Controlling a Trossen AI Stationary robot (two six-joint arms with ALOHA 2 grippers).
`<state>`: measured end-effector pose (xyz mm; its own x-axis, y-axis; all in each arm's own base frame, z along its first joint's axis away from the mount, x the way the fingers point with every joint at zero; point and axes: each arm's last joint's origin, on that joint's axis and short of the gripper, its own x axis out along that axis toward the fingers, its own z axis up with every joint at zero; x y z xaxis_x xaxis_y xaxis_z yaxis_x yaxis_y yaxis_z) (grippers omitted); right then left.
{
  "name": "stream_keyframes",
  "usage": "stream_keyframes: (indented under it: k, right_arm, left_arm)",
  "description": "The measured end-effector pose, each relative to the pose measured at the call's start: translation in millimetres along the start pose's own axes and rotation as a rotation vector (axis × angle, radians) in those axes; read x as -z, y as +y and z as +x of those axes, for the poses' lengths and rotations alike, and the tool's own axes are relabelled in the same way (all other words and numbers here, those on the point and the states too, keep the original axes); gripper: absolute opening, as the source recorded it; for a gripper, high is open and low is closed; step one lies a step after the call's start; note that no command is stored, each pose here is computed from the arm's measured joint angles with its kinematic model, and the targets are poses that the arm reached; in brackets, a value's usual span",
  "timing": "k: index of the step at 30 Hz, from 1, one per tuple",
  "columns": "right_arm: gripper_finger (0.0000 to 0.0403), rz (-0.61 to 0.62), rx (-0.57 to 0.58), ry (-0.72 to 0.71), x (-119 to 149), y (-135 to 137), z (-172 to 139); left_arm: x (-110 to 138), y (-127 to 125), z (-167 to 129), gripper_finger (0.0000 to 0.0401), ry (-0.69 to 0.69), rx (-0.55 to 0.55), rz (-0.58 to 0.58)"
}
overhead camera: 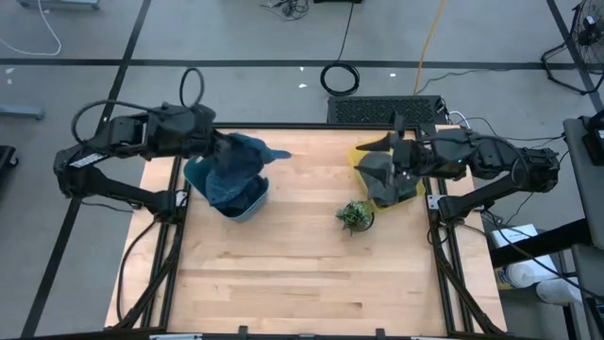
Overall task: Pick & Place hat
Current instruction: Put the blue cap into the blue bin
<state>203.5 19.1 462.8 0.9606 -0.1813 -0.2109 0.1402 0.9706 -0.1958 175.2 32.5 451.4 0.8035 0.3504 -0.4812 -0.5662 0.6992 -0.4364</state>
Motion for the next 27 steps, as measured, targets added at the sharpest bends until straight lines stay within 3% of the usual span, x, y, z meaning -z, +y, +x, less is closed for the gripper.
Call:
stream_keyframes:
  k: [14,21,27]
  right_arm:
    - [0.0189,-0.076,0.015,-0.077,-8,-1,0]
    - [0.0189,-0.089,0.015,-0.076,-8,-1,0]
    - [0.0189,-0.113,0.016,-0.076,-8,-1,0]
  left_arm:
    - [21,25,-6,0.0013,0.085,-0.378,-0.152]
    - [30,37,-13,0.0013,0.068,-0.562,-0.297]
    - [35,37,1,0.0013,0.109,-0.682,-0.31]
